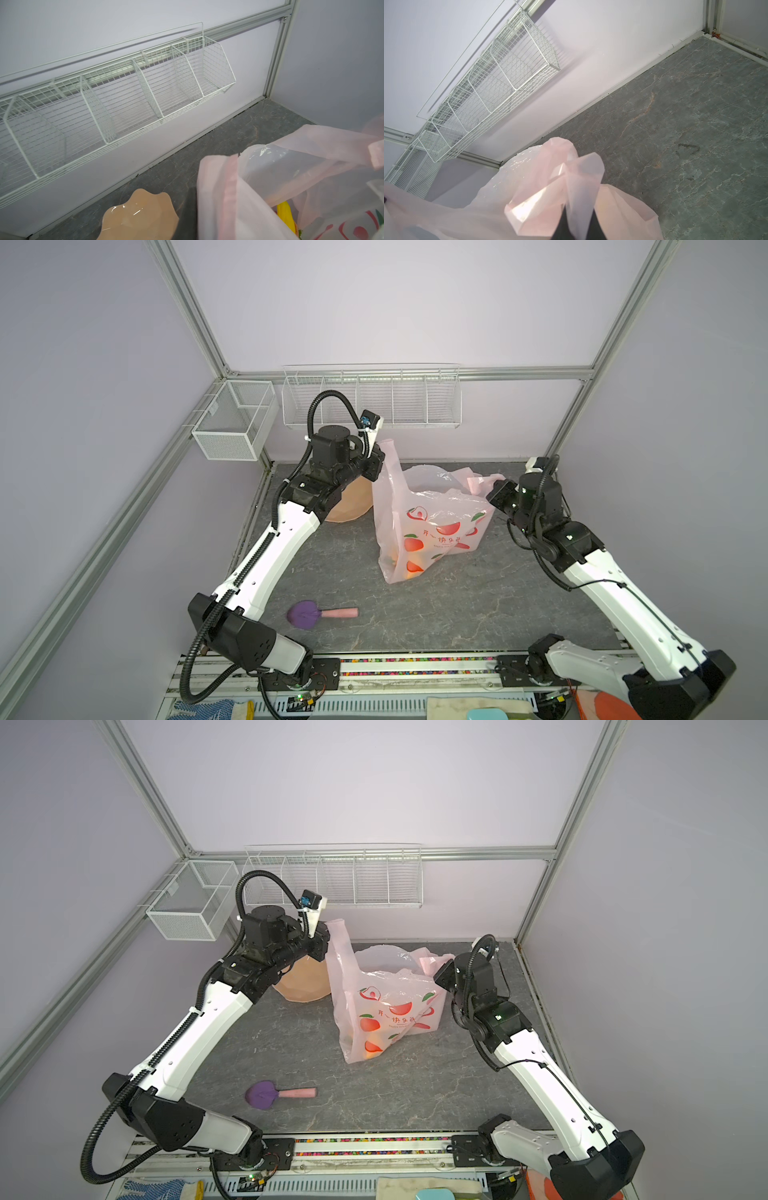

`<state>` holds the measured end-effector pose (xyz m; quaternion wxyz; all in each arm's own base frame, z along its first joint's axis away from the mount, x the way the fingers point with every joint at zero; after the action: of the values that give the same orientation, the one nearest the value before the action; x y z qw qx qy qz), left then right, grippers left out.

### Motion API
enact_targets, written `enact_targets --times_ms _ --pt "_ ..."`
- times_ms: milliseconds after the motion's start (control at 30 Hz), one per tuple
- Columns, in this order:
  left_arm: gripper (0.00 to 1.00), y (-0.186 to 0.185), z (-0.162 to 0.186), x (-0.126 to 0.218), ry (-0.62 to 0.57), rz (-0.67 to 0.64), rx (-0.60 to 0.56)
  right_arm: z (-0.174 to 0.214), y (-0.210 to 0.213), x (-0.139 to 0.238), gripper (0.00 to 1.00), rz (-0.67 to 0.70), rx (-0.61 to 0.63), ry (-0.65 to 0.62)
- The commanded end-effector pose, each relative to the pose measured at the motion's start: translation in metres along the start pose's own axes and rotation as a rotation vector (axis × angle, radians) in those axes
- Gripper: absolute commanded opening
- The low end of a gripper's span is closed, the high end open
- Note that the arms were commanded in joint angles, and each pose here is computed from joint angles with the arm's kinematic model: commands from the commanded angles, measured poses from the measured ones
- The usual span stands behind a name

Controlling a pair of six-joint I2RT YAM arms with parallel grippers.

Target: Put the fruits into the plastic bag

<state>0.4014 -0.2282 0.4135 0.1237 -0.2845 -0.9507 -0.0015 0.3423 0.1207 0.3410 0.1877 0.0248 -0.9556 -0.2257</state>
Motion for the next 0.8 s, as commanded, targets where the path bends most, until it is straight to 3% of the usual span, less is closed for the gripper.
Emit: enact_targets --times_ms 0,233,333,400,433,467,567,633,767 --pt "0.00 0.009 -0.010 -0.005 -0.027 -0.005 -0.042 -0.004 0.009 -0.007 0.07 -0.044 -0.043 -0.021" --pt "0.00 0.024 0.011 -0.018 -0.018 -0.008 -0.075 0.024 0.012 -0.031 0.08 -0.063 -0.048 0.055" --pt "0.00 0.022 0.019 -0.015 -0.021 0.006 -0.046 0.034 0.006 -0.036 0.17 -0.038 -0.043 0.081" --pt "0.27 0.019 0.022 -0.010 -0.028 0.022 0.006 0.033 0.004 -0.037 0.39 -0.026 -0.031 0.084" --pt "0.47 0.018 0.022 -0.006 -0.036 0.026 0.045 0.031 0.004 -0.036 0.54 -0.027 -0.023 0.087" --pt "0.59 0.017 0.021 -0.001 -0.039 0.023 0.092 0.027 0.005 -0.035 0.68 -0.029 -0.005 0.091" --pt "0.72 0.020 0.021 0.017 -0.027 -0.013 0.221 0.016 0.001 -0.027 0.94 -0.007 0.054 0.116" --pt "0.76 0.019 0.022 0.032 -0.019 -0.024 0.299 0.008 -0.005 -0.021 0.99 -0.002 0.091 0.136" --pt "0.86 0.034 0.036 0.071 -0.029 -0.148 0.470 -0.013 -0.029 0.001 0.94 0.023 0.133 0.138"
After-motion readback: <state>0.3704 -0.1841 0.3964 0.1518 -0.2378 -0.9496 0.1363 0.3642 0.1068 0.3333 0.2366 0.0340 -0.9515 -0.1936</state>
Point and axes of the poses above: each gripper's point midway between its finger pads, its own x axis back along the fingers, its own y axis along the line the jaws close on, z = x × y, the point moved 1 cm from there along x, back along the fingers, and after that the axes turned 12 degrees about x, right-handed, at the moved point
